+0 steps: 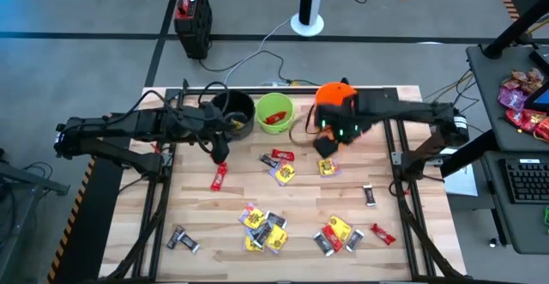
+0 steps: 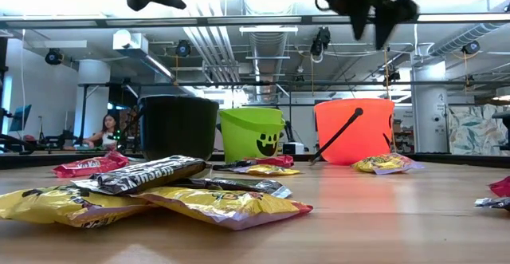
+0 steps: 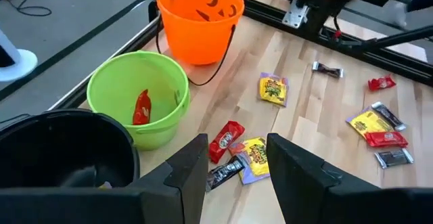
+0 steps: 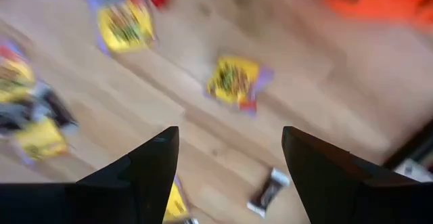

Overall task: Sort candy by brand, put in halloween buckets
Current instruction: Put the yellow candy into the black bucket

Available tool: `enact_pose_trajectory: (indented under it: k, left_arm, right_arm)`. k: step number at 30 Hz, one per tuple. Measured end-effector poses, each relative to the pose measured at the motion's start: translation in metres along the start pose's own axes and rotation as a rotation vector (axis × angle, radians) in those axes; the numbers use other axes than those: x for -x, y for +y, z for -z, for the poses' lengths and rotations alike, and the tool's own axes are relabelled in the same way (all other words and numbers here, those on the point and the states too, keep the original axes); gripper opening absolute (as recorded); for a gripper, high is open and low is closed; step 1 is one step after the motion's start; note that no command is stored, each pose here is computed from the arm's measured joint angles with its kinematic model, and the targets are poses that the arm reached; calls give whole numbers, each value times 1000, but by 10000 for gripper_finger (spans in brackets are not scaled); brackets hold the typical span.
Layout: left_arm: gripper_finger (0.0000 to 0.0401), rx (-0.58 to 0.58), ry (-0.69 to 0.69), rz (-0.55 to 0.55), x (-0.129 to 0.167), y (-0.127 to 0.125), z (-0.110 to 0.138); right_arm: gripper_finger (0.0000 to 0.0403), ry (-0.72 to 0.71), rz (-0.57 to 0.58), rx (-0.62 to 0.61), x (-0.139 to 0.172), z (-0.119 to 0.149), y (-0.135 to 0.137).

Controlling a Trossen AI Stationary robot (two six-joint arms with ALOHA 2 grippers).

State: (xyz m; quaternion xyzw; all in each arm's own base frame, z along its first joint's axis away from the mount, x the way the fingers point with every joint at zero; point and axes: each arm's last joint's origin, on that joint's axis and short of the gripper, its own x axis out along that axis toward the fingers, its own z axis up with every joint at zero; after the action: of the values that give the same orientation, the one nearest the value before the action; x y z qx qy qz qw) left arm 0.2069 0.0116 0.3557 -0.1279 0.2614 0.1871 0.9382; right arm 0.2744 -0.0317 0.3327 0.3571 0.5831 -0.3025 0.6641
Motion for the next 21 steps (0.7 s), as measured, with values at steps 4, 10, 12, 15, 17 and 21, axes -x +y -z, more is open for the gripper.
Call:
enact_pose_trajectory:
  k: [4, 10, 12, 15, 17, 21]
  left_arm:
    - [129, -15, 19, 54, 0, -2, 1]
    - [123, -61, 19, 136, 0, -5, -1]
    - [121, -67, 15, 137, 0, -5, -1]
    - [120, -73, 15, 137, 0, -4, -1]
    - [120, -73, 18, 136, 0, -4, 0]
    - [120, -23, 10, 125, 2, -3, 0]
  right_arm:
    - [256, 60, 62, -36, -31, 20, -1]
    - [259, 34, 29, -68, -79, 30, -10]
    - [260, 24, 27, -70, -96, 31, -14]
    - [260, 26, 16, -70, -121, 34, -20]
    - [261, 44, -6, -80, -130, 37, -21]
    - [260, 64, -133, -79, -108, 38, -15]
